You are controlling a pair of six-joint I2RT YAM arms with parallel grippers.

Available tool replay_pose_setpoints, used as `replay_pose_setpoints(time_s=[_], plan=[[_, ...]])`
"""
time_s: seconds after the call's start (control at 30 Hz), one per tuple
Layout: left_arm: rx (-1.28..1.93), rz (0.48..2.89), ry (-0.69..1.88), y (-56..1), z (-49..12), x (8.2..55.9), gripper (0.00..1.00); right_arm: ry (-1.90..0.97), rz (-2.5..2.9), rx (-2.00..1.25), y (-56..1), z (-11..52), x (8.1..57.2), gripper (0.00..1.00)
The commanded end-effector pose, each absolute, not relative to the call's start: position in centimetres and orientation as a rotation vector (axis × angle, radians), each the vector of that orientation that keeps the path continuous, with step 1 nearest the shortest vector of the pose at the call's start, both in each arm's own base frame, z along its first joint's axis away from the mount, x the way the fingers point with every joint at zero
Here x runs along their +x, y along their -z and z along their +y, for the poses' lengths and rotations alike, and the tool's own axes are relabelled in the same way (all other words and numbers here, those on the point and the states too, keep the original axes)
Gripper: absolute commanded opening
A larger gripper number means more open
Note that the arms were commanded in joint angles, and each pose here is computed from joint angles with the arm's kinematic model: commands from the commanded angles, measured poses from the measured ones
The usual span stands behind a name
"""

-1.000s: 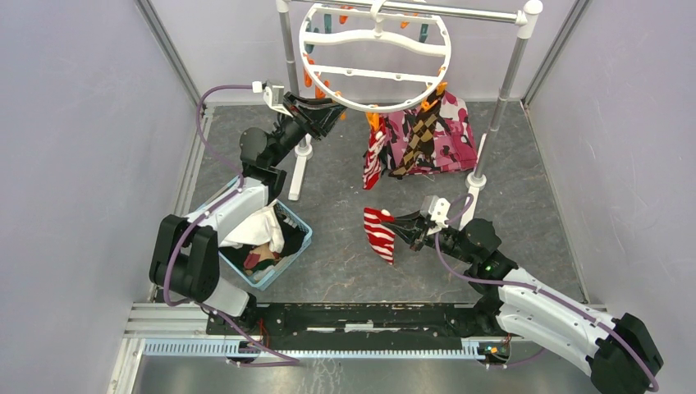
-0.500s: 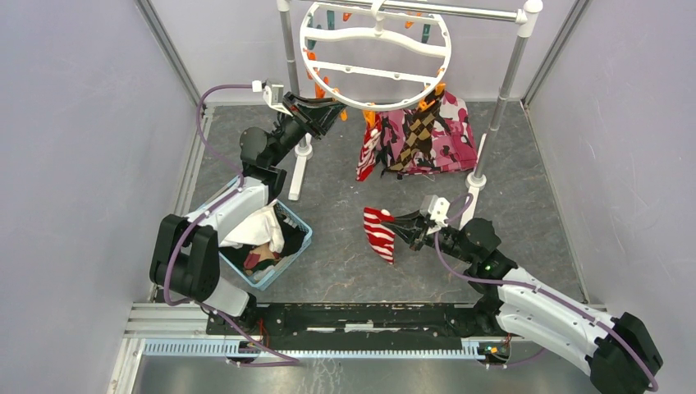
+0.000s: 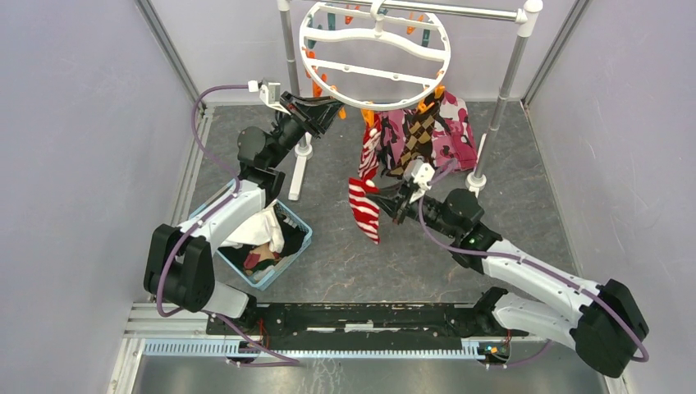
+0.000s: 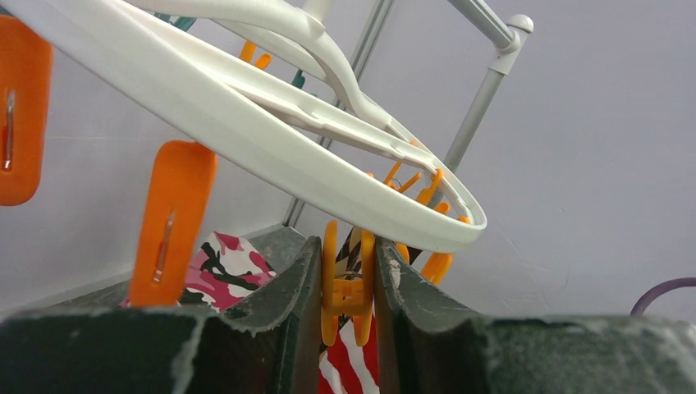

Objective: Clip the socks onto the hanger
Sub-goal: Clamp the sock onto the hanger.

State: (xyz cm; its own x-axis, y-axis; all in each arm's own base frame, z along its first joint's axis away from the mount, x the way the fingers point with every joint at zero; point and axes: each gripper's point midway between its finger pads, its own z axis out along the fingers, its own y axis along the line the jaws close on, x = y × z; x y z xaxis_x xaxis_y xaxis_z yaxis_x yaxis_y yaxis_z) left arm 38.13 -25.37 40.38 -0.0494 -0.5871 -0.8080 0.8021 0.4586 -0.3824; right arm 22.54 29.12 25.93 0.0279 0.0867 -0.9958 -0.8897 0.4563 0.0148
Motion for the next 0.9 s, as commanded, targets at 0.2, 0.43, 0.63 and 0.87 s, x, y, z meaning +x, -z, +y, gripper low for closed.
replay_pose_setpoints(time_s=[0.2, 0.43, 0.63, 0.87], plan=[[0.205, 1.121, 1.143, -41.9, -24.9, 37.6, 0.02, -0.869, 1.271, -0.632, -34.1, 32.4, 26.5, 0.00], [0.210, 1.117, 1.147, -42.0, -25.0, 37.6, 0.02, -0.810, 1.313, -0.546, -35.3, 33.8, 29.4, 0.00], [0.213, 1.116, 1.158, -41.8, -25.2, 37.7, 0.02, -0.733, 1.369, -0.410, -35.2, 33.3, 32.3, 0.00], [0.229, 1.110, 1.165, -41.8, -25.3, 37.5, 0.02, -0.652, 1.374, -0.353, -34.5, 31.3, 32.7, 0.00]])
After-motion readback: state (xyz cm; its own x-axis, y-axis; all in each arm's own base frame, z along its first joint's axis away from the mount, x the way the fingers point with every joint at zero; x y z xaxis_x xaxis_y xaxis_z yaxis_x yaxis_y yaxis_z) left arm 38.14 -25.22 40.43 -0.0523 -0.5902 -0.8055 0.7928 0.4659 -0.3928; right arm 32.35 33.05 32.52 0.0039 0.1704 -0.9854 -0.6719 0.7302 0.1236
